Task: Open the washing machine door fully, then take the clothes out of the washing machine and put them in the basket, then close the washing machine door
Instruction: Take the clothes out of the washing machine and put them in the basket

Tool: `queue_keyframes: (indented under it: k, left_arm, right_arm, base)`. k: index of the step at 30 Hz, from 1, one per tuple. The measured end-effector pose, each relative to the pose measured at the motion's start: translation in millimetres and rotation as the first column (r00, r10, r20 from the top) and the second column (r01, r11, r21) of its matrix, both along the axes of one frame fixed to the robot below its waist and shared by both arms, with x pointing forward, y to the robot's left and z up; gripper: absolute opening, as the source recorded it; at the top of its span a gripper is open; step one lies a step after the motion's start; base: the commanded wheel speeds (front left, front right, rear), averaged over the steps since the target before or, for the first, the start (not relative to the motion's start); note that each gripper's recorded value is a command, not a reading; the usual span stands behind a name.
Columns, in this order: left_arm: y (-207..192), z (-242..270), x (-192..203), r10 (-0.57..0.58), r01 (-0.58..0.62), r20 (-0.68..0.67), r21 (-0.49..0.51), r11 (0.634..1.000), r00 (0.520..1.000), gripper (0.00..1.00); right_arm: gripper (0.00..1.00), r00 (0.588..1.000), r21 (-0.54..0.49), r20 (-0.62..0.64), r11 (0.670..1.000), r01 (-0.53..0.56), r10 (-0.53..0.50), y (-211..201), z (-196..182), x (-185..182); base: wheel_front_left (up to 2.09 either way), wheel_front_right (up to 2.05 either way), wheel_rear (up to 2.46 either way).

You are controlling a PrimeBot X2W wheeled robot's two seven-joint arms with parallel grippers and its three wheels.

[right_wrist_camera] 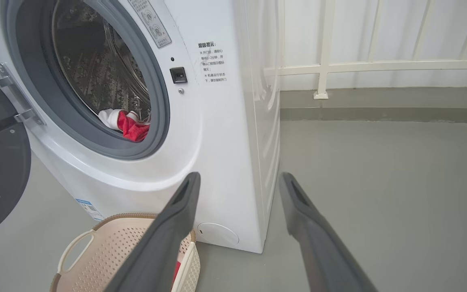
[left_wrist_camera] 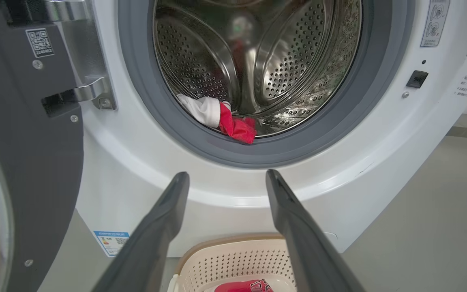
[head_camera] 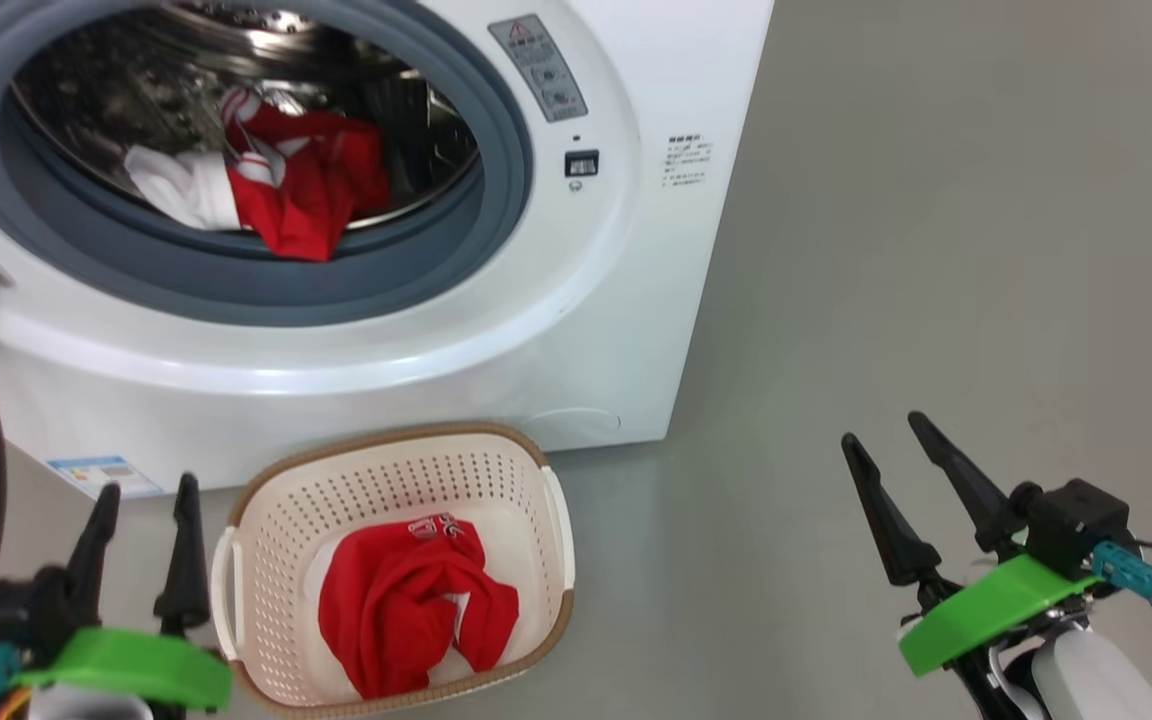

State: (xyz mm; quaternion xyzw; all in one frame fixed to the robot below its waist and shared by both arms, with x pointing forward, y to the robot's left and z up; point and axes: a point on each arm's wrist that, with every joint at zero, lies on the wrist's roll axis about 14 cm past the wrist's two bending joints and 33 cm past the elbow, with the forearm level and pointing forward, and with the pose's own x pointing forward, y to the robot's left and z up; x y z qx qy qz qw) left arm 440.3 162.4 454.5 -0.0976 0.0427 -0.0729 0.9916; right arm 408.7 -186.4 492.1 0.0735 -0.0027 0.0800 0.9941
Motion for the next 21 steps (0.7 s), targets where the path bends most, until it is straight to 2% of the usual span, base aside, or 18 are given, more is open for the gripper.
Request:
queue_keyframes:
  k: [9, 21]
  left_arm:
    - [11.8, 10.0, -34.8, 0.053, -0.053, 0.033, 0.004, 0.999, 0.998, 1.00]
    - [13.1, 16.7, -43.1, 0.075, -0.074, 0.054, -0.013, 0.997, 0.996, 1.00]
  right_arm:
    - [1.00, 1.000, 0.013, 0.003, 1.000, 0.026, -0.026, -8.9, 2.9, -17.4]
    - [1.00, 1.000, 0.013, -0.001, 1.000, 0.027, -0.027, -9.1, 1.4, -21.3]
  base:
    - [0.00, 0.00, 0.00]
    - [0.00, 0.00, 0.00]
